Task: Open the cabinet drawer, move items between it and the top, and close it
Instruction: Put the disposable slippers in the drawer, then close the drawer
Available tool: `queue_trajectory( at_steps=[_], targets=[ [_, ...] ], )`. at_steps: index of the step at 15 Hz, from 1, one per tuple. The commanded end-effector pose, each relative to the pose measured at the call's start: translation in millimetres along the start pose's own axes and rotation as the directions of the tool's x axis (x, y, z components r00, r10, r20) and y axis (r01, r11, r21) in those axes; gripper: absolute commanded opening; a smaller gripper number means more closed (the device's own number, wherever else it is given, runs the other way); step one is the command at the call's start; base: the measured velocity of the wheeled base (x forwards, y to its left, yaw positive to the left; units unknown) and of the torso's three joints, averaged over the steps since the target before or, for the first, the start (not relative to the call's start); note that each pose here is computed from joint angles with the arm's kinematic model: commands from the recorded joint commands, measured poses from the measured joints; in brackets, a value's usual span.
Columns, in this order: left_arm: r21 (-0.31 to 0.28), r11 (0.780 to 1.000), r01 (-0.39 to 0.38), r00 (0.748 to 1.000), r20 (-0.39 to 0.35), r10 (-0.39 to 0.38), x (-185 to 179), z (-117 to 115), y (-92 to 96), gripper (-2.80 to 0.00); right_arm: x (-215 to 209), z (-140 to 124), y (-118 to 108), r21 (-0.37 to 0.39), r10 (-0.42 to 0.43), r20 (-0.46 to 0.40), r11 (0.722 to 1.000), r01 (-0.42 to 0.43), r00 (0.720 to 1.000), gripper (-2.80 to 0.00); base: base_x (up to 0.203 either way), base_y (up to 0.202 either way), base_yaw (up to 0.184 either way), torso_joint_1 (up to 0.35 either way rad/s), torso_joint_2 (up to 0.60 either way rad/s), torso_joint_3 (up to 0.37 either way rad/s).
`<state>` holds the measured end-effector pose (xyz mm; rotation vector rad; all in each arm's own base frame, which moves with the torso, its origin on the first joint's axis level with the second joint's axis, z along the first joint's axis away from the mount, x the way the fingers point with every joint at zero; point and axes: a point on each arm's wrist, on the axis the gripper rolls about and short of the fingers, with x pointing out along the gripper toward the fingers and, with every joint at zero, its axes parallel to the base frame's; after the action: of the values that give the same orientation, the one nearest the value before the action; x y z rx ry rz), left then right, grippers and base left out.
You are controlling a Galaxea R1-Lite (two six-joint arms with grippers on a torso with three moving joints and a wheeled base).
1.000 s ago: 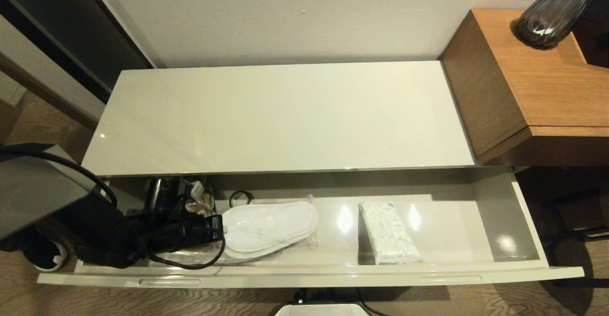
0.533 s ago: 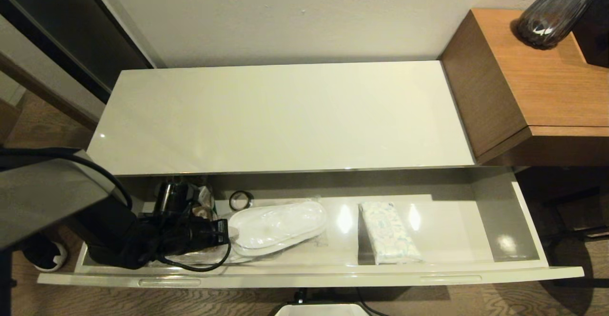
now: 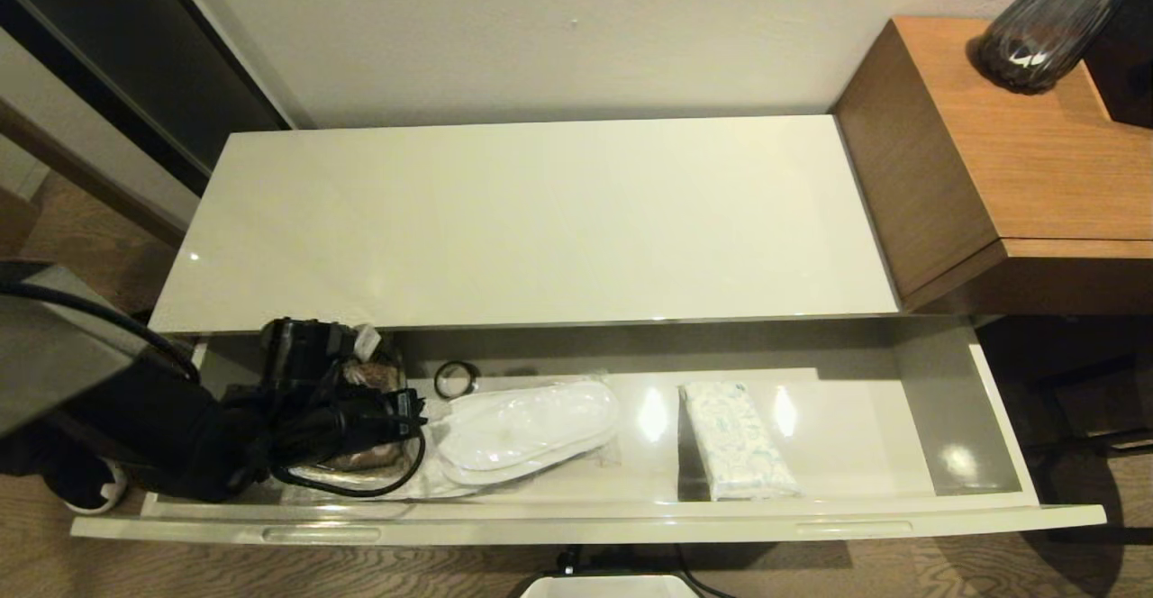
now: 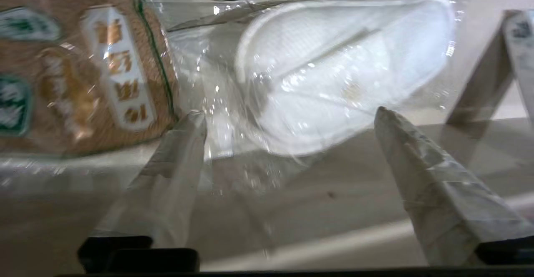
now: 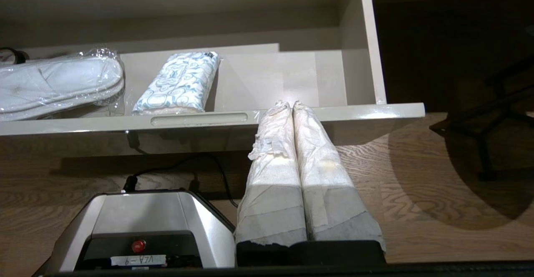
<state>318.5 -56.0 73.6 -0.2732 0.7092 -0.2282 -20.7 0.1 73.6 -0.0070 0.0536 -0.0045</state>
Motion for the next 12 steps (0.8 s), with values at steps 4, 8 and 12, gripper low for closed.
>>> queue_trajectory(
  at_steps=[4, 8, 12],
  targets=[
    [0.015, 1.000, 0.021, 0.998, 0.064, -0.022, -51.2, 4.2, -11.4, 0.00, 0.4, -0.8, 0.0, 0.000, 0.000, -0.005, 1.000, 0.000, 1.000, -2.80, 0.000, 0.000, 0.000, 0.000, 0.00, 0.000],
    [0.029, 0.999, 0.037, 0.993, 0.112, -0.040, -117.3, 10.4, -25.6, 0.00, 0.2, -0.9, 0.0, 0.000, 0.000, -0.003, 1.000, 0.000, 1.000, -2.80, 0.000, 0.000, 0.000, 0.000, 0.00, 0.000],
    [0.019, 1.000, 0.022, 0.997, 0.072, -0.023, -162.9, -5.9, -29.0, 0.00, 0.3, -0.8, 0.0, 0.000, 0.000, -0.005, 1.000, 0.000, 1.000, -2.80, 0.000, 0.000, 0.000, 0.000, 0.00, 0.000]
  ],
)
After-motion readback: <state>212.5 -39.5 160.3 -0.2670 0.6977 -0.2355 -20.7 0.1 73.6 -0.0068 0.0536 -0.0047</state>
